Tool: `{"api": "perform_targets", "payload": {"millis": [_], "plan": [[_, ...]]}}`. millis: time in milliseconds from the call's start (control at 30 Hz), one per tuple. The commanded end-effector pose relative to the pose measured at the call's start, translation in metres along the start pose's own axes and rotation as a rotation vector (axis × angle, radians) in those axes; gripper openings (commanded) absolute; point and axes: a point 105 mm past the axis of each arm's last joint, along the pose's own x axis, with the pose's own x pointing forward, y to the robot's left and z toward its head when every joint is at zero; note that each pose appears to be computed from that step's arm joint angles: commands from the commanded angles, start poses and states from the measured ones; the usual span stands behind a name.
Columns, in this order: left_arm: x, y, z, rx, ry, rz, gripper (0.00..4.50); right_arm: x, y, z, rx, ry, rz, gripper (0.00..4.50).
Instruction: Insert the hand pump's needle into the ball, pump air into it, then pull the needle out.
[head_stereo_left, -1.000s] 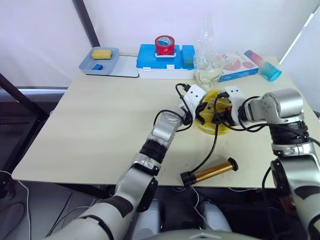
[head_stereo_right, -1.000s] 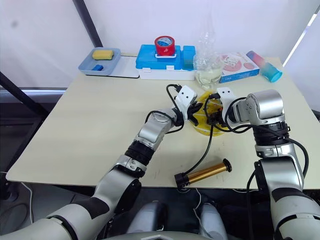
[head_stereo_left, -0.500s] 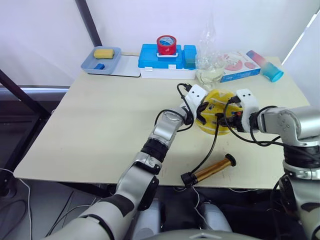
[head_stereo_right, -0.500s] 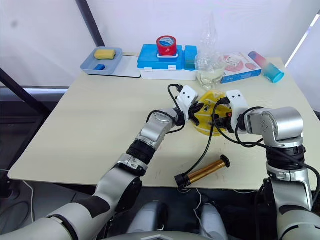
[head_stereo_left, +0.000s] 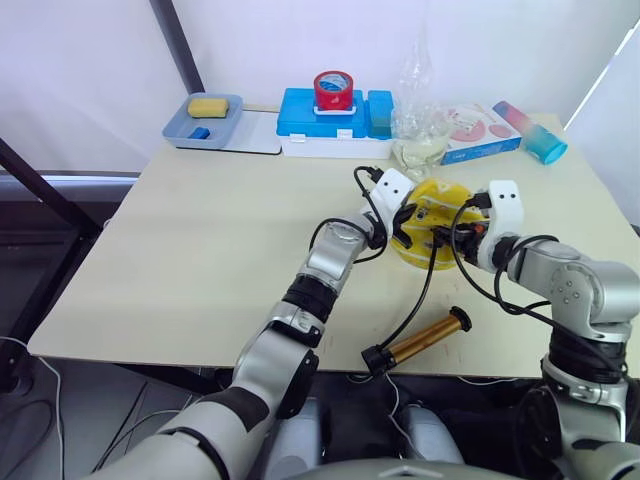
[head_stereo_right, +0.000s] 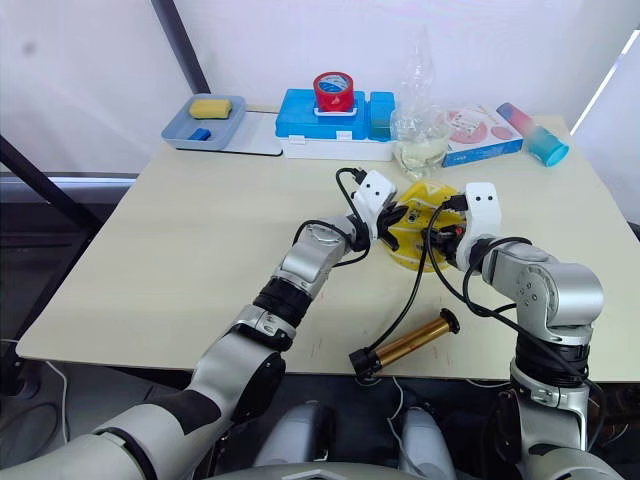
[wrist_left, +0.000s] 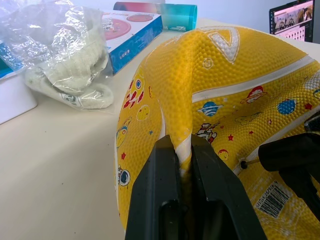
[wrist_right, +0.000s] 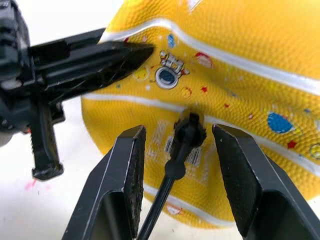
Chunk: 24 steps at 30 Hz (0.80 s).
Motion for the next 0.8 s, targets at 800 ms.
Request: {"api": "perform_targets", "payload": {"millis": [800], "plan": [[0.005, -0.013, -0.007, -0.014, 0.020, -0.043, 0.00, 0.012, 0.001, 0.009, 0.125, -0.078, -0.004, 2.21]]}}
